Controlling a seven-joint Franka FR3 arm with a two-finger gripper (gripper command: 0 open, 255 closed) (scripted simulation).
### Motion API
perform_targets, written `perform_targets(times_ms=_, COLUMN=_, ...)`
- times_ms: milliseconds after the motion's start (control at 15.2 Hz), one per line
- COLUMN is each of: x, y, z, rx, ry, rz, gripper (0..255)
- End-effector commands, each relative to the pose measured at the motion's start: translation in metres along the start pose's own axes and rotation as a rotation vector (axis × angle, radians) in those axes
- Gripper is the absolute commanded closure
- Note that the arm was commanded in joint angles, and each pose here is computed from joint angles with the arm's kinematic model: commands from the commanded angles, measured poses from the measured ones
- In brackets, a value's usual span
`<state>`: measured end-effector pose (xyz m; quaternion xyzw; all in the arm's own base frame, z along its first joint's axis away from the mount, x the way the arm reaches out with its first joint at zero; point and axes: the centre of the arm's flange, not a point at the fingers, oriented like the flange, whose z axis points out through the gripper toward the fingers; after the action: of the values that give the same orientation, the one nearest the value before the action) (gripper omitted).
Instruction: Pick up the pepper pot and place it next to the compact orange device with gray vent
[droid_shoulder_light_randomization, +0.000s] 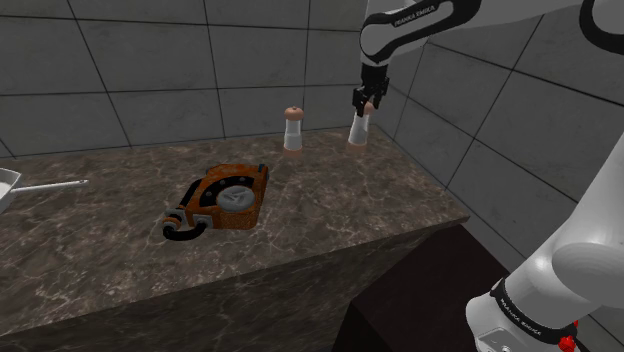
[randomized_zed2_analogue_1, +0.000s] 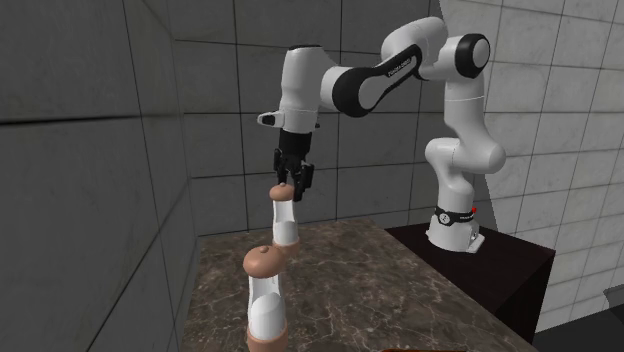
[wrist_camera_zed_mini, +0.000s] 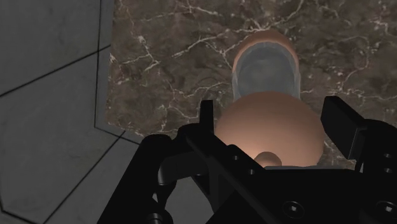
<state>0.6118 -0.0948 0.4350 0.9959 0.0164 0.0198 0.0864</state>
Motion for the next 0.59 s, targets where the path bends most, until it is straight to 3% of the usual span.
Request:
perform_targets(times_ms=0, x=-0.001, y=0.002, z=-0.011, rx=0.000, ry=0.000, rz=0.000, gripper=255)
perform_targets(times_ms=528, x=0.001, y=0.009, z=-0.052, rx=0.000, ry=0.000, rz=0.000, gripper=255)
